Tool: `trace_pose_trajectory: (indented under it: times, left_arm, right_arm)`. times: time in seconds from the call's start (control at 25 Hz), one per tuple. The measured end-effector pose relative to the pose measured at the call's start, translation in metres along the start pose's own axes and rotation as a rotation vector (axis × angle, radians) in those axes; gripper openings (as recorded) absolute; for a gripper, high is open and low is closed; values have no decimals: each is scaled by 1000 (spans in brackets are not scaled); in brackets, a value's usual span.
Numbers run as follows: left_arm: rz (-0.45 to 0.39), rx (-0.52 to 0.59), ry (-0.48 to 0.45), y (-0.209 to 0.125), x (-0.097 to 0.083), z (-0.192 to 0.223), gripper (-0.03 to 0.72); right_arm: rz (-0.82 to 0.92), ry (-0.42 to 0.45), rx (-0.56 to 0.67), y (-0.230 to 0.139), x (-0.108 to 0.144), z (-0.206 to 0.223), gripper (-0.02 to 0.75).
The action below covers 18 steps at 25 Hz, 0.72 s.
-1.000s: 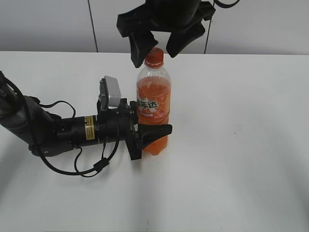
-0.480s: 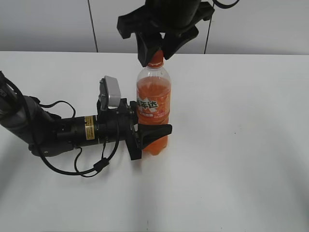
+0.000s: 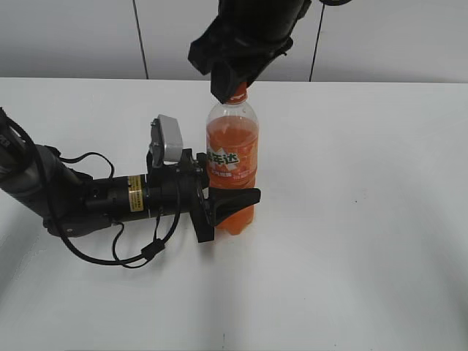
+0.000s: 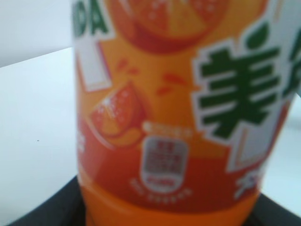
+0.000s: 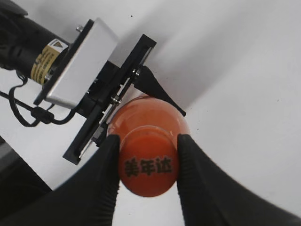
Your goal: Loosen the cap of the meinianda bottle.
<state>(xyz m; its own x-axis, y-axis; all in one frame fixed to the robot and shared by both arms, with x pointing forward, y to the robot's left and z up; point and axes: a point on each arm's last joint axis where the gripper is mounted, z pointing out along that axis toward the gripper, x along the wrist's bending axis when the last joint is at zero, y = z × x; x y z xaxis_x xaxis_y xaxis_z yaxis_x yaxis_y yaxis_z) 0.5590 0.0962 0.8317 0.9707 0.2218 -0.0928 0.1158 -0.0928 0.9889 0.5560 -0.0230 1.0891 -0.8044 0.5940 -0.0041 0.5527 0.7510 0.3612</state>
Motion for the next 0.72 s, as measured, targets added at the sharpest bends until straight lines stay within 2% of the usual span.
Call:
trace_pose_trajectory:
  times: [0.44, 0.72]
  left_arm:
    - [4, 2, -5, 0, 0, 0, 395]
    - [5, 2, -5, 0, 0, 0, 395]
  right_arm:
    - [-606, 9, -5, 0, 1, -1, 276]
    - [-761, 7, -3, 0, 1, -2, 278]
